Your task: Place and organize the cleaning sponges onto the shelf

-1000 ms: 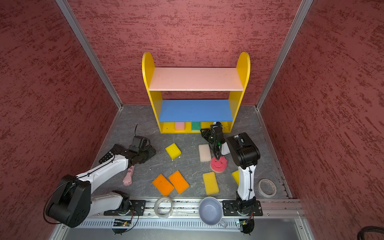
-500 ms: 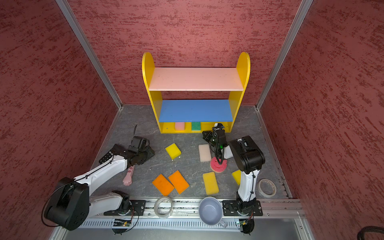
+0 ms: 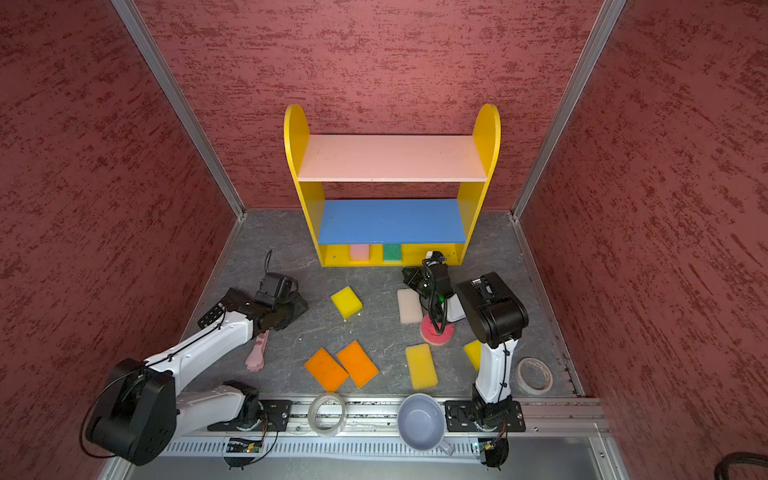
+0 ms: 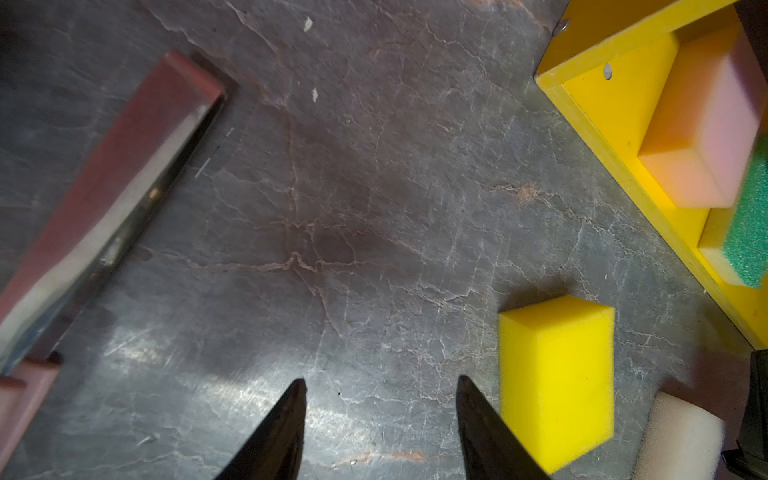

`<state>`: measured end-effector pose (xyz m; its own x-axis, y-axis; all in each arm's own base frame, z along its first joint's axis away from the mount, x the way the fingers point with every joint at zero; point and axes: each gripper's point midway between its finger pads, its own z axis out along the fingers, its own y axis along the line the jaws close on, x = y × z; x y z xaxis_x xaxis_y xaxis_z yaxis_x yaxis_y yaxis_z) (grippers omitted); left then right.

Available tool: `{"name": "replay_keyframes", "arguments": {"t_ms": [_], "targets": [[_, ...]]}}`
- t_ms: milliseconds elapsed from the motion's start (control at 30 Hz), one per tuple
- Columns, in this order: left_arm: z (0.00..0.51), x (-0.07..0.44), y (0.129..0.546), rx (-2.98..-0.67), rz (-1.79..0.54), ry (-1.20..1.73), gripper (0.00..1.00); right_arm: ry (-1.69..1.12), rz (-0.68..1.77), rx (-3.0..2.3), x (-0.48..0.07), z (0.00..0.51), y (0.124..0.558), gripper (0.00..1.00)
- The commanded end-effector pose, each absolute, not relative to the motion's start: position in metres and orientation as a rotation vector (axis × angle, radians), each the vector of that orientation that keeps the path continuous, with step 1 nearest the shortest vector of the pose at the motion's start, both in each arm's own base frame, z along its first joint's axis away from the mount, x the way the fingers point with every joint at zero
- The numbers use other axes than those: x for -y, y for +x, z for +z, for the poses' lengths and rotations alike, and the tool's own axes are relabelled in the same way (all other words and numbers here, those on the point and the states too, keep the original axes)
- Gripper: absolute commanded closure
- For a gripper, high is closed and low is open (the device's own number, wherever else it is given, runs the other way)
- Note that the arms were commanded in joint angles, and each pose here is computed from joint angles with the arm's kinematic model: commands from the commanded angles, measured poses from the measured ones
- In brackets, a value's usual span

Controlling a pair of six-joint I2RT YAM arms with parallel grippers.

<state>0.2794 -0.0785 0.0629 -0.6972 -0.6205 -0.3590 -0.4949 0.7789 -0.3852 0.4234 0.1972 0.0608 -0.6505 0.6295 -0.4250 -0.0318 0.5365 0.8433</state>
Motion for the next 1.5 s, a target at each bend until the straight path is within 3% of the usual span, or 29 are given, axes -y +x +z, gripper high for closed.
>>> {"name": "replay_keyframes", "arguments": {"t_ms": [0,1467], "targets": [[0.065,0.078,0.285,-2.475,-0.369,-0.846,0.42,0.5,1.141,-2.013,-0.198,0.06,0.422,1.0],[0.059,0.064,0.267,-2.463,-0.363,-0.925,0.42,0.514,1.125,-2.043,-0.226,0.038,0.422,1.0]]}}
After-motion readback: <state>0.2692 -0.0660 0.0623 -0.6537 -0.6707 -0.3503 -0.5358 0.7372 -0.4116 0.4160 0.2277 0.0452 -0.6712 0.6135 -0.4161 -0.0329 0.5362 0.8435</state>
